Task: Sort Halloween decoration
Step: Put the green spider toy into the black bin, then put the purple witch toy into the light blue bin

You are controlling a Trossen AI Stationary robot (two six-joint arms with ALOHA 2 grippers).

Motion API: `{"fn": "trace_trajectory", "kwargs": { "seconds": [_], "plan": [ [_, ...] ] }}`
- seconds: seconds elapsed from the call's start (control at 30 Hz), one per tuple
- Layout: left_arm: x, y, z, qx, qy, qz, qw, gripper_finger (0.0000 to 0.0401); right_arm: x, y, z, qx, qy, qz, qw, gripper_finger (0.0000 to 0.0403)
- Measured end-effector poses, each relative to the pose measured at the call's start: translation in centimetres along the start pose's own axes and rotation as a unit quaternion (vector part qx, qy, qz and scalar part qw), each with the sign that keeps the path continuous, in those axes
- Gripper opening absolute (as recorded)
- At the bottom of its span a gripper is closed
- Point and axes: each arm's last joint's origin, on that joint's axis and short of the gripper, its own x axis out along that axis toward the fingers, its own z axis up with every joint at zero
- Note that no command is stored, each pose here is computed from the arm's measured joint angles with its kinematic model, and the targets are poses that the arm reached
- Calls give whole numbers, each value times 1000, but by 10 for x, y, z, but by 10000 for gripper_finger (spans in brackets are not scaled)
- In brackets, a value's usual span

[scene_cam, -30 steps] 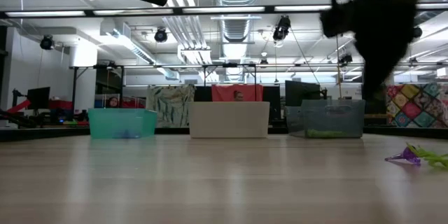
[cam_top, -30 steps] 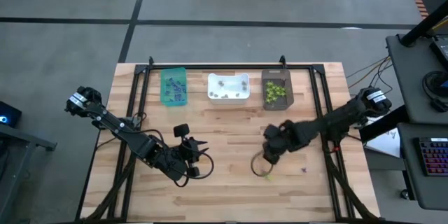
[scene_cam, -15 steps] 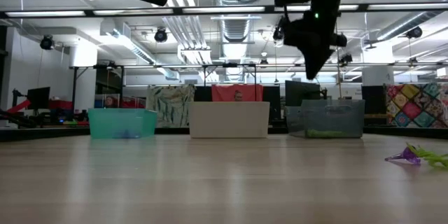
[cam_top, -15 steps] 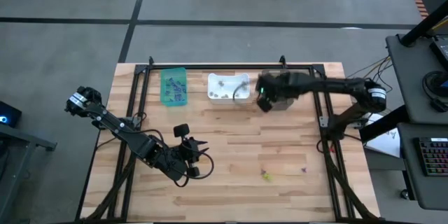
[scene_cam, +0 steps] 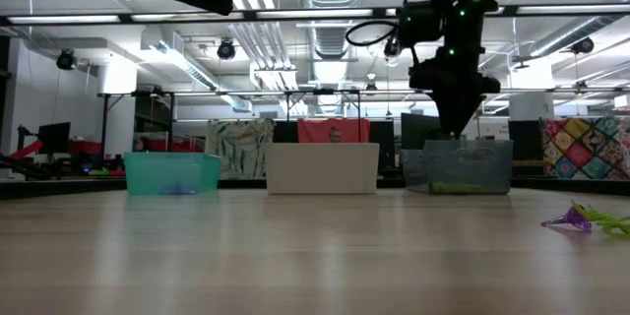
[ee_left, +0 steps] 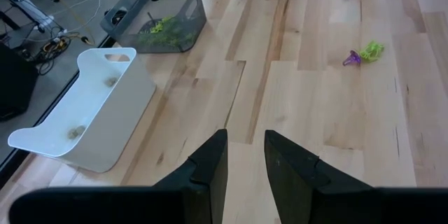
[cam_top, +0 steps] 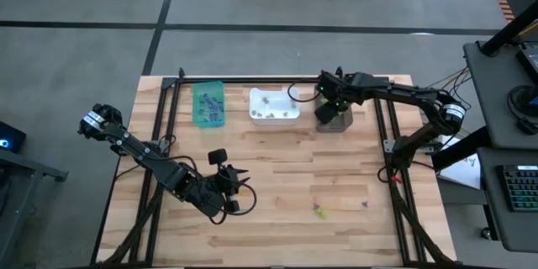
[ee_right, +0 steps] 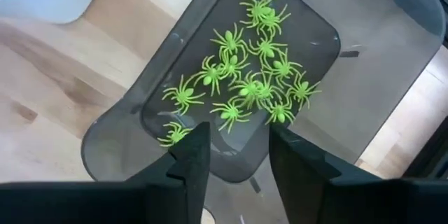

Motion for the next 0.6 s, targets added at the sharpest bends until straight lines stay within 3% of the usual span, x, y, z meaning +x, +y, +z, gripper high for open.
{"fn": "trace_trajectory", "kwargs": {
  "seconds": [0.17,0.33,0.6],
  "plan": [
    [0,0,0,-3,-1,0,1000,78,-8,6,1,7,-11,8,1000,152],
    [0,0,1,-10,-4,-2,1000,78,-27,25,-7,-26,-41,33,998,146],
    [0,-2,4,-35,-17,-10,999,78,-69,67,-57,-92,-113,63,987,130]
  ]
}}
